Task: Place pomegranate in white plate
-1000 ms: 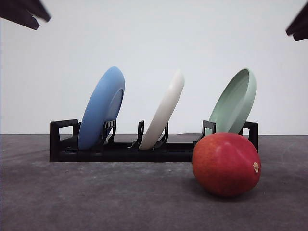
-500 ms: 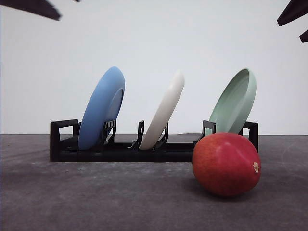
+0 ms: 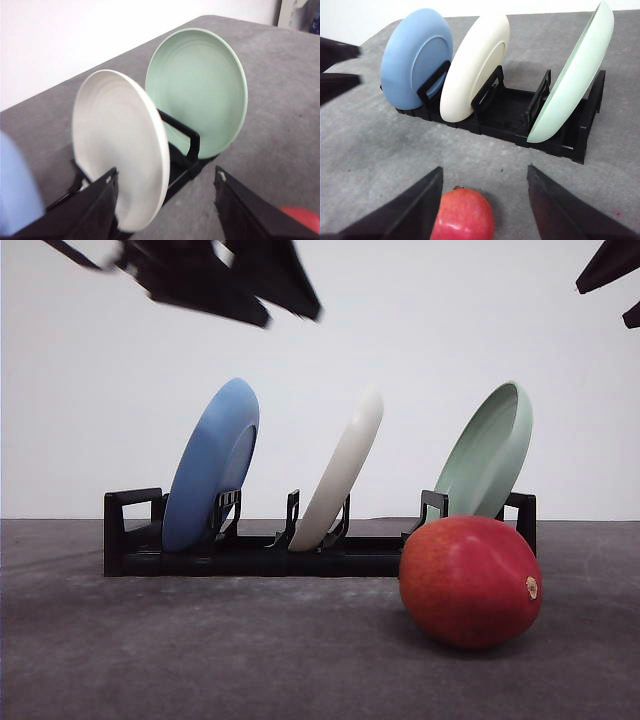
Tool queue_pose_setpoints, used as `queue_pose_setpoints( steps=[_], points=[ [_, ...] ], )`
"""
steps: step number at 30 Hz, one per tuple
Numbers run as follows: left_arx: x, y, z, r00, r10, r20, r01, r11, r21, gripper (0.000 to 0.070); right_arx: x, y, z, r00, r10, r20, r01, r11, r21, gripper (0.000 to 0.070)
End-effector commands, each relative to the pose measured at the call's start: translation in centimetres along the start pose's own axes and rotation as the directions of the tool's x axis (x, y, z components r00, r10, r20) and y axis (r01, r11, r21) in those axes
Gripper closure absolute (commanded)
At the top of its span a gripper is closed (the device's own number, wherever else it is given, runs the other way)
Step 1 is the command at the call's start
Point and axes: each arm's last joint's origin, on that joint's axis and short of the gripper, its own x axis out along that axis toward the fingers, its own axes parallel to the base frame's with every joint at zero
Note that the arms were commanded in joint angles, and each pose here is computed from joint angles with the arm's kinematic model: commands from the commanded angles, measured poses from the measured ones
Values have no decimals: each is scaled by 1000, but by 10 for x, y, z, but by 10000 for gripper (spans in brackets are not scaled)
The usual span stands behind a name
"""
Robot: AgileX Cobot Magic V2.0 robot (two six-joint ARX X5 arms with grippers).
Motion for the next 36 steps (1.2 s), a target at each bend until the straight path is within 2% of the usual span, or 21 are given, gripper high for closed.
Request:
queue_pose_setpoints(
  steps=[1, 9, 16, 21, 28, 30, 34, 36],
  points=[
    [12, -4, 7, 1000, -4, 19, 5, 999, -35, 353, -2, 2, 5, 1000, 12, 21, -12, 1000, -24, 362],
    [68, -13, 5, 996, 0, -93, -5, 999, -50, 353, -2, 2, 5, 1000, 12, 20, -12, 1000, -26, 363],
    [108, -16, 10, 960, 52, -274, -69, 996, -54, 353, -2, 2, 5, 1000, 12, 19, -12, 1000, -25, 363],
    [127, -17, 10, 953, 62, -295, -81, 995, -53, 353, -2, 2, 5, 1000, 12, 20, -11, 1000, -25, 363],
    [131, -17, 7, 953, 78, -292, -97, 994, -49, 361, -2, 2, 5, 1000, 12, 20, -12, 1000, -26, 363],
    [131, -17, 9, 957, 78, -279, -97, 994, -53, 433, -2, 2, 5, 1000, 12, 20, -12, 1000, -25, 363],
    [131, -17, 9, 958, 78, -277, -96, 994, -54, 657, -2, 2, 5, 1000, 12, 20, -12, 1000, -25, 363],
    [131, -17, 9, 957, 77, -279, -98, 993, -61, 690, -2, 2, 5, 1000, 12, 20, -12, 1000, -25, 363]
  ],
)
